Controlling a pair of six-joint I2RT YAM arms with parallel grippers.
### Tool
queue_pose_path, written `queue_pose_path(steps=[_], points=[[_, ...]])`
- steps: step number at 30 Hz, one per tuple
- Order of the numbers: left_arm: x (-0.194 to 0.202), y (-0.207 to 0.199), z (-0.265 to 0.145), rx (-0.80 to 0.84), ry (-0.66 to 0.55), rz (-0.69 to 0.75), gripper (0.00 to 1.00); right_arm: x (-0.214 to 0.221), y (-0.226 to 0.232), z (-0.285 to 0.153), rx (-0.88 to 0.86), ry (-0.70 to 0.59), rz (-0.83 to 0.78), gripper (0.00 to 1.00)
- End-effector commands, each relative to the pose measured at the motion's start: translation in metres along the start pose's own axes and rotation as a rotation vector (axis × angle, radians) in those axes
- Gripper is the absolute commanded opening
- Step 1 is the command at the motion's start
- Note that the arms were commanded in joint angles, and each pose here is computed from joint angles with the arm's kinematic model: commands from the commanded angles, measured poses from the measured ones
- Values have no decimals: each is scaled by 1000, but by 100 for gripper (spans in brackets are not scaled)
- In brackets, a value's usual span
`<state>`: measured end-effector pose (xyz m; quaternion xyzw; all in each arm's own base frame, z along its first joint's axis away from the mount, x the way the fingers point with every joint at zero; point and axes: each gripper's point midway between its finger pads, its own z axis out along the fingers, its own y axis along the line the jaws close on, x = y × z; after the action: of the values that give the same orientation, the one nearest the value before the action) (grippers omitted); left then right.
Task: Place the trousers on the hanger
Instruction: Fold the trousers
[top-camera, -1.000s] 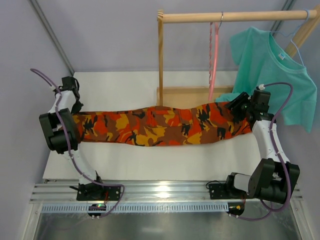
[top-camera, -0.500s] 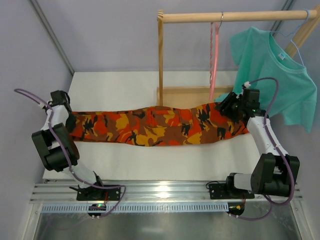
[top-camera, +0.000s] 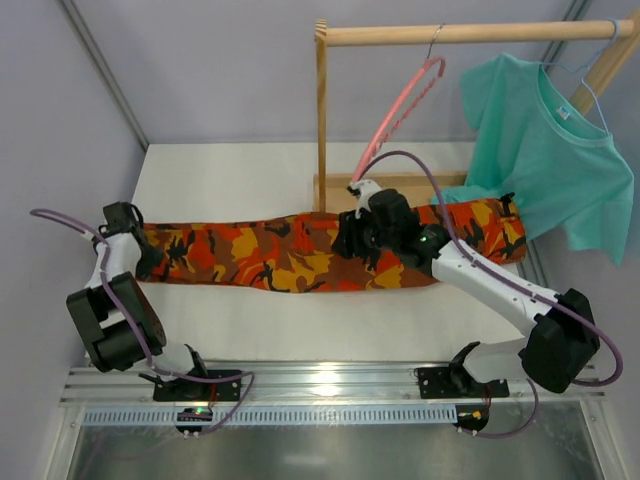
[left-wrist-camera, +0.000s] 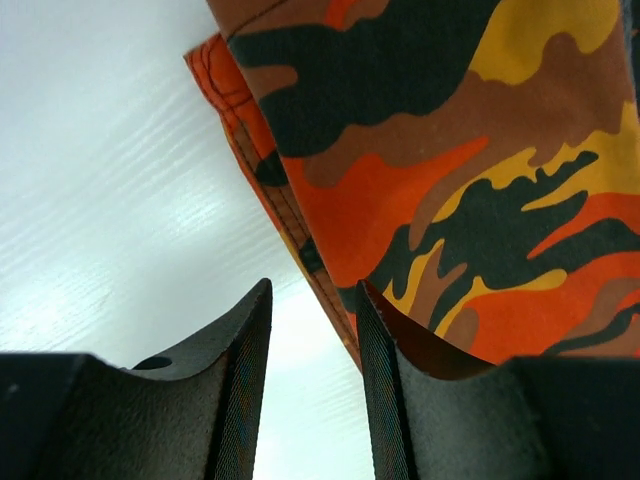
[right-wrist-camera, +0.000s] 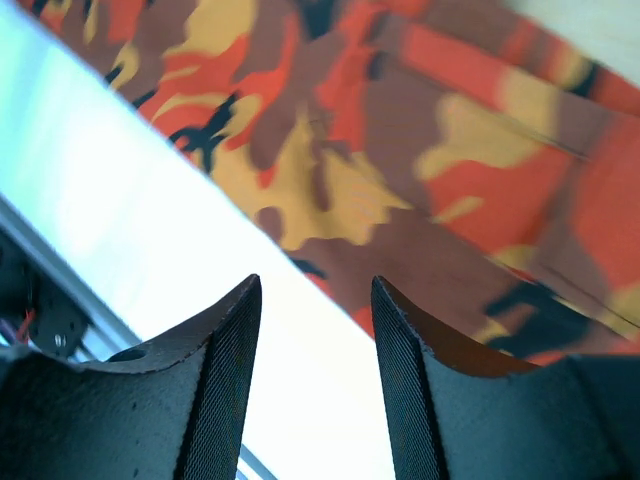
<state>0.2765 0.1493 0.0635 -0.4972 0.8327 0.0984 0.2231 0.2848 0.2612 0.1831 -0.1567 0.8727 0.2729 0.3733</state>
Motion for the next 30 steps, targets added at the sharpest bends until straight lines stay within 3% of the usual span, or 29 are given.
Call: queue_pose_path(steps=[1,7,9,13,15,16,23,30], points=[[3,-10,-9,111,25,-65,40,-15,40,13,-47,-63,-206,52],[9,-27,-41,292,6,-95,44,-12,95,30,-81,-39,-321,52],[10,-25,-47,306,-11,-93,49,-6,123,35,-139,-38,-378,53],[8,-22,-63,345,-70,-121,50,-6,181,55,-235,-34,-515,55],[13,-22,-65,362,-69,-149,50,15,189,81,-227,40,-583,56],[12,-23,-70,382,-88,-157,50,3,209,81,-244,8,-598,55],[18,-12,-59,340,-93,-160,52,11,229,147,-229,35,-710,55],[13,-14,-43,342,-4,-214,52,40,231,198,-264,58,-750,56]])
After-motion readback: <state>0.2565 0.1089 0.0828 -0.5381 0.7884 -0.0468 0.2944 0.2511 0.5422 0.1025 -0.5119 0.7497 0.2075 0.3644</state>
